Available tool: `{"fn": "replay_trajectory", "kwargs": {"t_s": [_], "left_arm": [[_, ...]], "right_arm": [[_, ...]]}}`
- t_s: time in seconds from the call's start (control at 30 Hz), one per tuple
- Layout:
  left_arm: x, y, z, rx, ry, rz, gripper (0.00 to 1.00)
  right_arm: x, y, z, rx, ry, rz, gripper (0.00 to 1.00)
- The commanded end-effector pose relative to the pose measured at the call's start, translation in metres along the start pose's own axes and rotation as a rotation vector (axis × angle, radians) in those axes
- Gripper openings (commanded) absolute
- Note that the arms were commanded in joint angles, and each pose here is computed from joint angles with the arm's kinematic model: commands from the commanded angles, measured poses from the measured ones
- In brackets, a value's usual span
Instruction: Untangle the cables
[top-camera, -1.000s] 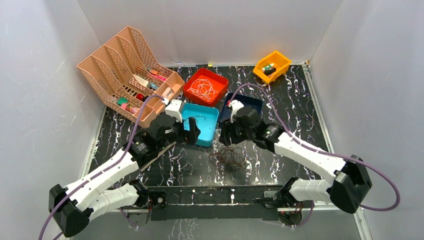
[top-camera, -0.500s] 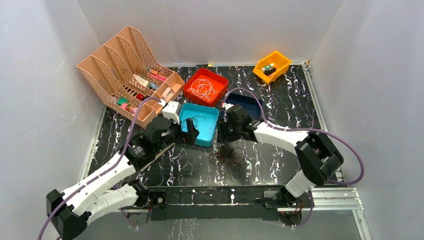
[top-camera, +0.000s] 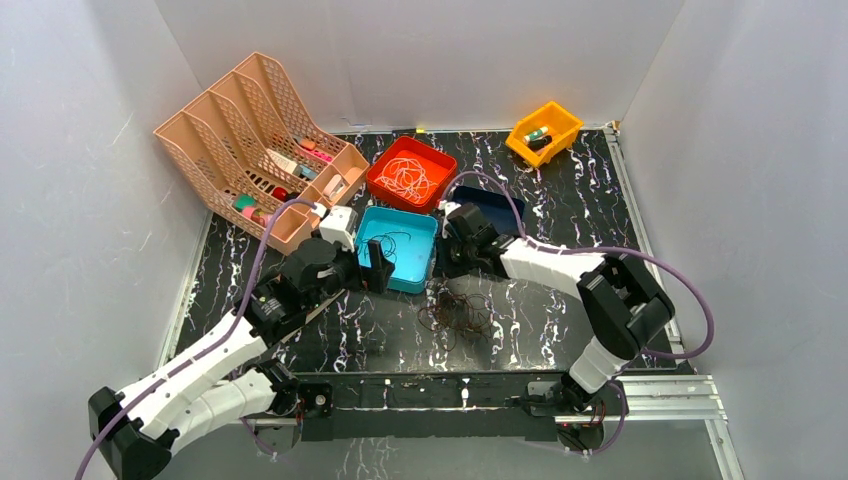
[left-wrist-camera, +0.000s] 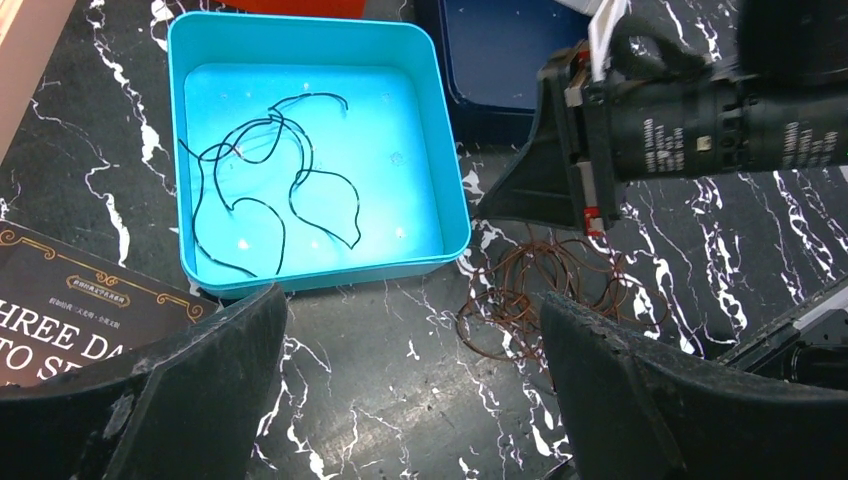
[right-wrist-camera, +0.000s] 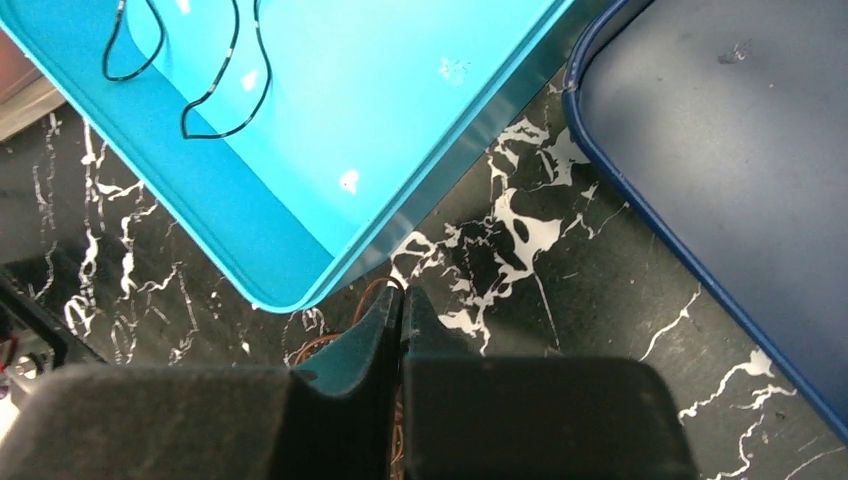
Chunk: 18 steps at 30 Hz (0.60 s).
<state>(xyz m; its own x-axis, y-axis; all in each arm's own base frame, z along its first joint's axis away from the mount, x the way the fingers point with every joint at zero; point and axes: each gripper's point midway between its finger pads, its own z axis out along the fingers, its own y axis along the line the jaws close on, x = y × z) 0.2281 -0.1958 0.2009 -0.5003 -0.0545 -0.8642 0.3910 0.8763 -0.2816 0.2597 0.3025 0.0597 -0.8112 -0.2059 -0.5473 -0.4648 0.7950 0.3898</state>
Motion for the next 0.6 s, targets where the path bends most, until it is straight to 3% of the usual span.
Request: {"fn": "replay_trajectory", "kwargs": {"t_s": [0.0,0.07,0.33,0.57], "left_arm": [[-0.002,0.000,-0.002,0.013,-0.033,-0.011,0.96],[-0.002,-0.005,0.000,0.051,-0.052,-0.006,0.97],[-0.013,-0.044,0.016,0.278,-0.168,0.055,0.98],[-0.037,-0.081,0.019,0.450,-0.388,0.108,0.98]], "right_arm": [[-0.036,0.019,-0.031,-0.046,-0.114,-0.047,0.04],[-0.040,0.021,-0.049,-0.037,-0.143,-0.061,0.00],[-0.067,0.038,-0.131,-0.047,-0.322,-0.100,0.00],[-0.104,0.048,-0.203,-0.032,-0.549,-0.026,0.00]]}}
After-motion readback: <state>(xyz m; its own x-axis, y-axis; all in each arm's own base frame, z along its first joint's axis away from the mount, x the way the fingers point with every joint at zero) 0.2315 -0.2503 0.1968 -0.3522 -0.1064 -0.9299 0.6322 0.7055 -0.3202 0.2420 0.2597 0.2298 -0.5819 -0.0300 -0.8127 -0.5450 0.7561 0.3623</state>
